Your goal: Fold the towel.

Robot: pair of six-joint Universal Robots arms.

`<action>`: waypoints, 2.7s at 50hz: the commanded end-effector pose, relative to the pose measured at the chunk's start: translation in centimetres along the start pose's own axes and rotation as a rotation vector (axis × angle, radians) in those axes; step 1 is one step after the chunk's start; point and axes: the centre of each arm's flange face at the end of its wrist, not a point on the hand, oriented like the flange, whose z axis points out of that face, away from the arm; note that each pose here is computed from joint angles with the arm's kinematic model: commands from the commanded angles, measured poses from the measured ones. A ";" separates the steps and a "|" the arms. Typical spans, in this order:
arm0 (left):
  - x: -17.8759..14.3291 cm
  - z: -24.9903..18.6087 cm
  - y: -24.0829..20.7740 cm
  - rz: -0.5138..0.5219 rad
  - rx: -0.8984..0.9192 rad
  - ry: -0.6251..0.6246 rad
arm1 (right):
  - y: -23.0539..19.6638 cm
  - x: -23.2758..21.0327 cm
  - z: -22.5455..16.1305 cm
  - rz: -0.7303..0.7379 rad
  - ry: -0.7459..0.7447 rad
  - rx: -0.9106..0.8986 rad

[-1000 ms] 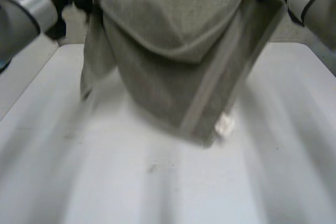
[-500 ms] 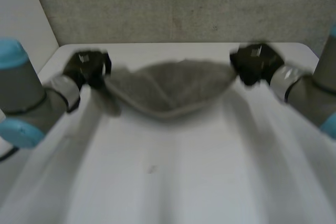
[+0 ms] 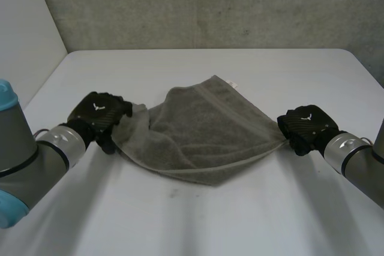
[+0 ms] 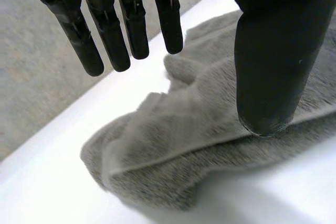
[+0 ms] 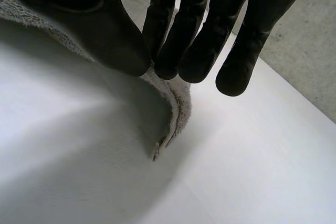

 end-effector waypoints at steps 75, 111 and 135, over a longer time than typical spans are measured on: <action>-0.1 7.2 4.3 0.195 -0.001 0.098 | 2.2 0.9 1.4 0.017 0.008 -0.050; -3.1 4.0 -4.9 0.191 0.216 -0.025 | -5.0 3.7 -2.0 -0.038 0.104 0.090; -6.3 -10.7 -18.5 0.005 0.441 -0.143 | -25.0 10.3 -17.8 0.009 0.291 0.372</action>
